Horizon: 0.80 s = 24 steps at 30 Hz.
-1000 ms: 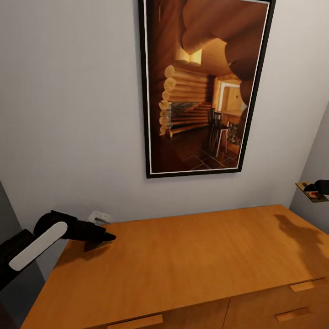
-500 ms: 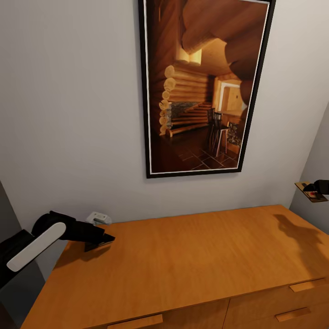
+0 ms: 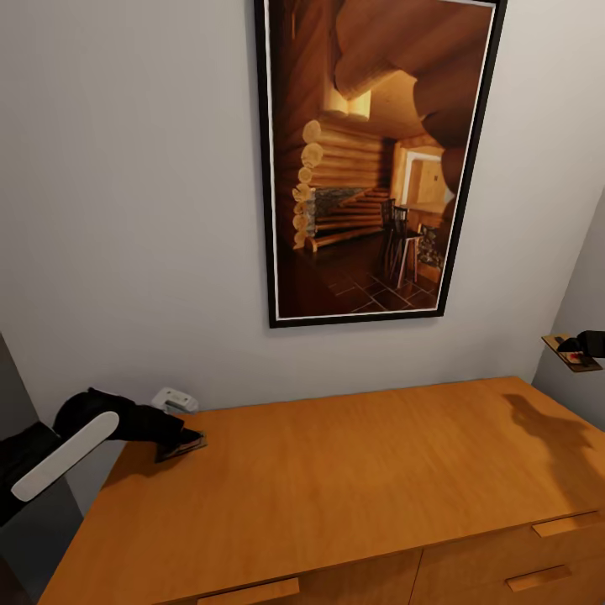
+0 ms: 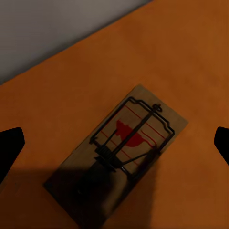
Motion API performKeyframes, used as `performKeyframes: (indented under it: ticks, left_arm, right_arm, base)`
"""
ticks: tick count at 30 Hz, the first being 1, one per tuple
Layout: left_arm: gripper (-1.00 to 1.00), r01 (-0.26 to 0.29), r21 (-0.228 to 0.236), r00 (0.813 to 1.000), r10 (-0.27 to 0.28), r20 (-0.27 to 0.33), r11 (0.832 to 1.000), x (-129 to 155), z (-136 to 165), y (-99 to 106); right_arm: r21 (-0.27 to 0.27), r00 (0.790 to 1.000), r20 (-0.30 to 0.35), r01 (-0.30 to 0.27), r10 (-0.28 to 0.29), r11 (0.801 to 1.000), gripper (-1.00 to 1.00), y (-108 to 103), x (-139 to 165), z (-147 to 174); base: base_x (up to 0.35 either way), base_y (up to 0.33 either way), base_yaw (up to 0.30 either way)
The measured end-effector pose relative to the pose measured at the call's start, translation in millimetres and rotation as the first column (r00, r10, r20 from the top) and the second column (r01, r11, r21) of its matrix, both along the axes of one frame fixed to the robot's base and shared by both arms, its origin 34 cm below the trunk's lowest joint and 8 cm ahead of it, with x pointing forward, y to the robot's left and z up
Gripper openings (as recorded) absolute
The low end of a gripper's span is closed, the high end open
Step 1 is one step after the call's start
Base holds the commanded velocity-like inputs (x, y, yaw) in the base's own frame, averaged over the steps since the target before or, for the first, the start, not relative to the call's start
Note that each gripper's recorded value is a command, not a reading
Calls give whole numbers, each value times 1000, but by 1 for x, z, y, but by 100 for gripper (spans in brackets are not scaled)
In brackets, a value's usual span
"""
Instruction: Take the four mousetraps from the cabinet in the bathroom and place them on the bathroom floor. Make sure all four end up on the same floor surface, and ensure that at least two of them are either under or directly next to the same bathroom sink.
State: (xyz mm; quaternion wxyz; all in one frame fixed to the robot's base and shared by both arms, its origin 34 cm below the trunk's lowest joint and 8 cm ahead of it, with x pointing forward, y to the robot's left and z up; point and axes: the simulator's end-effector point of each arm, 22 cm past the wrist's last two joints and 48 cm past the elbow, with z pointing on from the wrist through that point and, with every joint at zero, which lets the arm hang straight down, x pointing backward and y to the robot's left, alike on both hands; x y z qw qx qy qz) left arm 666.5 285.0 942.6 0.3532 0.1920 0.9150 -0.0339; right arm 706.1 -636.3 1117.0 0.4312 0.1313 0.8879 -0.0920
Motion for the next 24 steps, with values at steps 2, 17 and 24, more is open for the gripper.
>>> performKeyframes:
  ticks: [2,17,24]
  left_arm:
    - [100,1,1,1000,-1,0,1000,0,0,-1]
    - [100,-4,13,1000,4,-11,1000,0,-7,1]
    - [100,-9,15,1000,9,-15,1000,1,-9,3]
  right_arm:
    - [0,1000,0,0,0,1000,-100,0,0,0]
    - [-1,1000,0,1,-1,1000,-100,-1,0,0]
    - [-1,1000,0,1,-1,1000,-100,-1,0,0]
  base:
    - [0,0,0]
    - [0,0,0]
    - [0,0,0]
